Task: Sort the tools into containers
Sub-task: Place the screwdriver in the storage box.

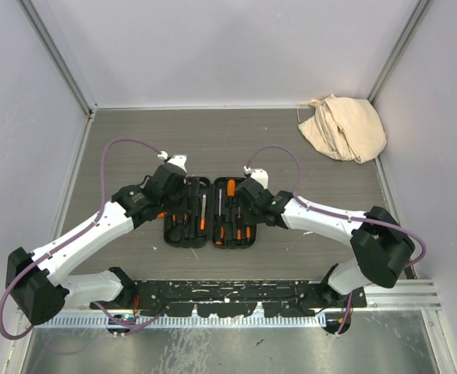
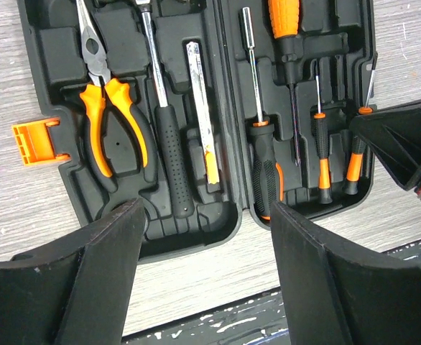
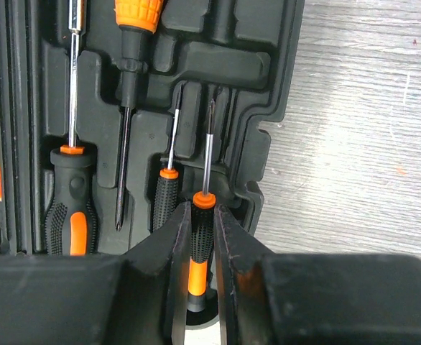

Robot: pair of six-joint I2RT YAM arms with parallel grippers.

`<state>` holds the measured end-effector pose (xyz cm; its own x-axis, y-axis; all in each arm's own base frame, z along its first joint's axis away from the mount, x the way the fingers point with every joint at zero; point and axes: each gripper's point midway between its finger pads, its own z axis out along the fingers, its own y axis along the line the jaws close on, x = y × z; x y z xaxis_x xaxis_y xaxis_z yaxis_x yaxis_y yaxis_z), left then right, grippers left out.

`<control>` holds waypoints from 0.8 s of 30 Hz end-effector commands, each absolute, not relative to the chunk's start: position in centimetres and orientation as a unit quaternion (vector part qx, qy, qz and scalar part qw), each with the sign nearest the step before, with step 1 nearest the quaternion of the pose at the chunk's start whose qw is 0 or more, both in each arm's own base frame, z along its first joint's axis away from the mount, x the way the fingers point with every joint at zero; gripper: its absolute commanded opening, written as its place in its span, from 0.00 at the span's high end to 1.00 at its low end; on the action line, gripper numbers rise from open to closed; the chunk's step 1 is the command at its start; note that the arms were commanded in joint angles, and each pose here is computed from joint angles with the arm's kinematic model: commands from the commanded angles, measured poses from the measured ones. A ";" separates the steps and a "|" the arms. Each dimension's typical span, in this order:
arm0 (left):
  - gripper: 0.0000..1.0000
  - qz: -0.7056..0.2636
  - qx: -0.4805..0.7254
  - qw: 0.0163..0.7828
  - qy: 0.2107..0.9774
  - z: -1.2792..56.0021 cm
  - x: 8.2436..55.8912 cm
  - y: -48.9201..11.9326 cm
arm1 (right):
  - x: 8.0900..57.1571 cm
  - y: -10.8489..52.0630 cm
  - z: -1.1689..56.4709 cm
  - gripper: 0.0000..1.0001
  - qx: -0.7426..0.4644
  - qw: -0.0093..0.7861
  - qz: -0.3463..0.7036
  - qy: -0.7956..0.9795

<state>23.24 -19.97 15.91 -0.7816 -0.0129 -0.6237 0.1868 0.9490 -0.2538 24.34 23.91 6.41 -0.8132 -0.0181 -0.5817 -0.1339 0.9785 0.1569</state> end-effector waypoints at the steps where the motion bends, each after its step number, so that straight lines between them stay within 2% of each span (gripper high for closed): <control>1: 0.29 -0.166 0.042 0.336 0.926 16.6 23.5 -20.4 | 25.4 24.7 7.3 0.84 -0.024 0.321 0.111 0.940; 7: 0.30 -0.169 0.044 0.330 0.928 16.3 23.5 -20.6 | 25.2 24.1 6.3 0.76 -0.028 0.312 0.094 0.945; 11: 0.30 -0.171 0.045 0.329 0.928 16.3 23.5 -20.8 | 25.2 24.0 6.2 0.62 -0.028 0.312 0.090 0.945; 15: 0.30 -0.172 0.046 0.327 0.928 16.2 23.6 -20.9 | 25.5 24.0 7.3 0.54 -0.024 0.324 0.095 0.941; 24: 0.30 -0.172 0.048 0.325 0.929 16.0 23.6 -21.1 | 25.9 24.1 11.1 0.54 -0.020 0.362 0.123 0.924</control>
